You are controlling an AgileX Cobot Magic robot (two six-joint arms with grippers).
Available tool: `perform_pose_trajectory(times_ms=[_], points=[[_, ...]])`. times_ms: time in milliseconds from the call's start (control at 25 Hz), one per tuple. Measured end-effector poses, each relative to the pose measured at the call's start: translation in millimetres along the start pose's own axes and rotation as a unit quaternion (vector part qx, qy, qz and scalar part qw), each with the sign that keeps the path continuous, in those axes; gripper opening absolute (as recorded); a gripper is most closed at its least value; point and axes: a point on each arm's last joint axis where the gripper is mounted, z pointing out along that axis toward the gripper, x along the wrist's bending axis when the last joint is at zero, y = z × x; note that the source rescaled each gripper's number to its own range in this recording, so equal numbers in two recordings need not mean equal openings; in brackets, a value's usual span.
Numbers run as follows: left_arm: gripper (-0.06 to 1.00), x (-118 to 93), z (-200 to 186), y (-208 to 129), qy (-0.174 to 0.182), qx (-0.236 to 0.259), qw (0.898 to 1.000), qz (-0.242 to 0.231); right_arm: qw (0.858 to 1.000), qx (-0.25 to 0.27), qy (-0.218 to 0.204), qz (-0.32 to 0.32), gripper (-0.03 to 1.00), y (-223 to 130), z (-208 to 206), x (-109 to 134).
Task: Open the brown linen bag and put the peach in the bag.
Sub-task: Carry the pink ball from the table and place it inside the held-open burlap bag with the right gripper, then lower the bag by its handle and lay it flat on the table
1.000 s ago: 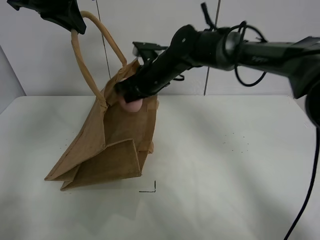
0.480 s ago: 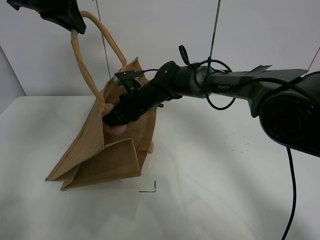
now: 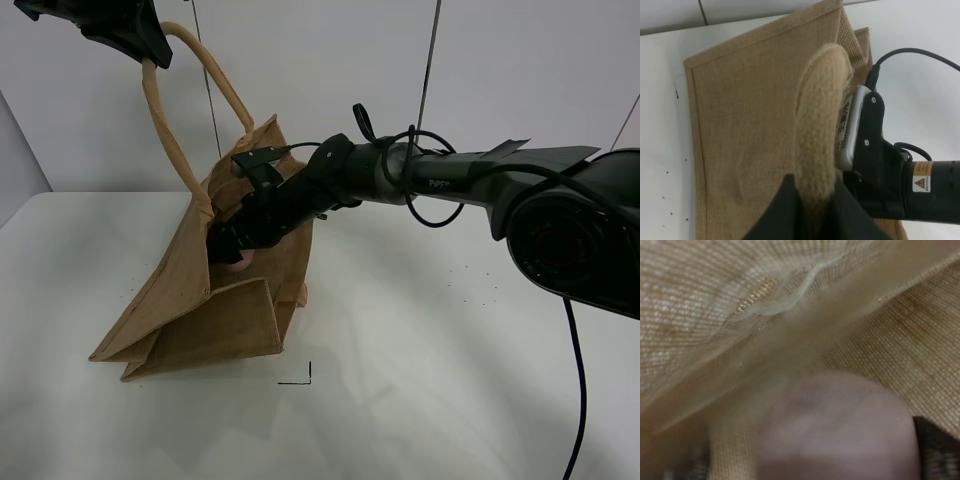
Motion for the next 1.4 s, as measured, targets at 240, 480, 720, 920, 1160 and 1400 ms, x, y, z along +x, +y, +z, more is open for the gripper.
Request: perform_pose_trajectory(times_ms=[240, 480, 720, 920, 1160, 1400], points=[[0.00, -0.3, 0.0, 0.0, -0.001, 0.000, 1.000, 0.001, 0.999, 0.038, -0.021, 0.017, 1.00, 17.1, -38.9, 4.8], [0.00, -0.3, 0.0, 0.0, -0.001, 0.000, 1.000, 0.001, 0.985, 0.136, -0.106, 0.030, 1.00, 25.7, -100.4, 6.3], [0.00, -0.3, 0.0, 0.0, -0.001, 0.000, 1.000, 0.002, 0.961, 0.214, -0.161, 0.076, 1.00, 11.0, -116.9, -11.4], [0.00, -0.3, 0.0, 0.0, -0.001, 0.000, 1.000, 0.002, 0.948, 0.219, -0.190, 0.133, 1.00, -4.0, -135.2, -61.9], [0.00, -0.3, 0.0, 0.0, -0.001, 0.000, 1.000, 0.002, 0.919, 0.200, -0.247, 0.231, 1.00, -32.6, -193.9, -142.5], [0.00, -0.3, 0.0, 0.0, -0.001, 0.000, 1.000, 0.003, 0.885, 0.190, -0.288, 0.313, 1.00, -70.1, -254.2, -198.7]])
